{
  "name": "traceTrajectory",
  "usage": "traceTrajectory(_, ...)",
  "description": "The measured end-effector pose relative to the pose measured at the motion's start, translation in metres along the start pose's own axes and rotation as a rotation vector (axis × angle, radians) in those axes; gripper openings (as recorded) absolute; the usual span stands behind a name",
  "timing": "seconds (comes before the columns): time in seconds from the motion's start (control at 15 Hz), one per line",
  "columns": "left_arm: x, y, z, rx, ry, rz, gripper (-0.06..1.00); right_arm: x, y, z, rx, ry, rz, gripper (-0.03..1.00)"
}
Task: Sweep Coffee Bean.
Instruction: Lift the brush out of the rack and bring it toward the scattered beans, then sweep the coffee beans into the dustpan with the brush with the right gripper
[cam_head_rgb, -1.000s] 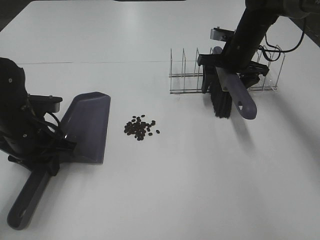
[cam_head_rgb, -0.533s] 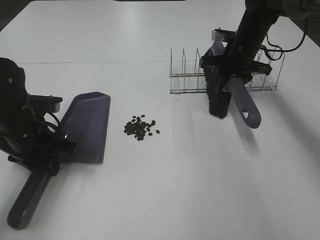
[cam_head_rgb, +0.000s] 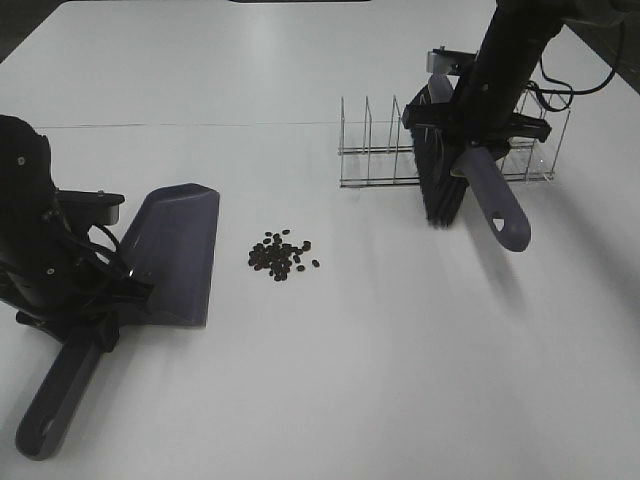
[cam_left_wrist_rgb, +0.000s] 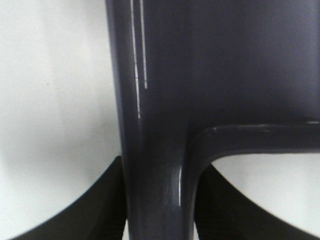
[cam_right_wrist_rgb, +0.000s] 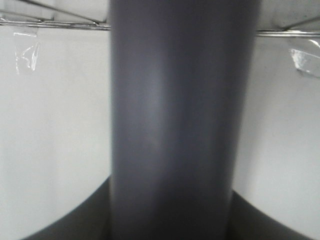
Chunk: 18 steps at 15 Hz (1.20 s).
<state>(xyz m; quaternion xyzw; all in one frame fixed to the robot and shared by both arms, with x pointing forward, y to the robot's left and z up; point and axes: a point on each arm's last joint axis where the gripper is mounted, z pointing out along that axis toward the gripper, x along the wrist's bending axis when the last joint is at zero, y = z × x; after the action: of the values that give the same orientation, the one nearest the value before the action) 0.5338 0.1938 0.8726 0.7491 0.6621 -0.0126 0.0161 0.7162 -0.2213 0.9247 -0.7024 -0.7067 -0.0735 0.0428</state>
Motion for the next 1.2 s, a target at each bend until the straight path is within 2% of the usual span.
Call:
traceTrajectory(0.07, 0.000, -0.001, 0.000, 0.006, 0.001, -0.011, 0.35, 0.003, -0.006, -0.013, -0.017, -0.044, -0.019, 0.28)
traceTrajectory(0.13, 0.001, -0.003, 0.000, 0.029, 0.010, -0.015, 0.35, 0.014, -0.021, -0.036, -0.049, -0.182, -0.072, 0.28)
traceTrajectory(0.2, 0.001, -0.003, 0.000, 0.030, 0.014, -0.010, 0.35, 0.026, -0.029, -0.047, -0.071, -0.238, -0.111, 0.28)
traceTrajectory(0.53, -0.001, -0.004, 0.000, 0.036, 0.028, 0.062, 0.35, 0.099, -0.059, -0.044, -0.090, -0.318, -0.292, 0.28)
traceTrajectory(0.67, -0.002, -0.004, 0.000, 0.041, 0.030, 0.077, 0.35, 0.118, -0.067, -0.039, -0.099, -0.360, -0.351, 0.28)
traceTrajectory(0.87, -0.002, -0.003, 0.002, 0.053, 0.032, 0.084, 0.35, 0.118, -0.068, -0.015, -0.046, -0.383, -0.366, 0.28)
traceTrajectory(1.2, -0.002, -0.004, 0.002, 0.054, 0.032, 0.091, 0.35, 0.093, -0.095, 0.033, 0.132, -0.480, -0.362, 0.28)
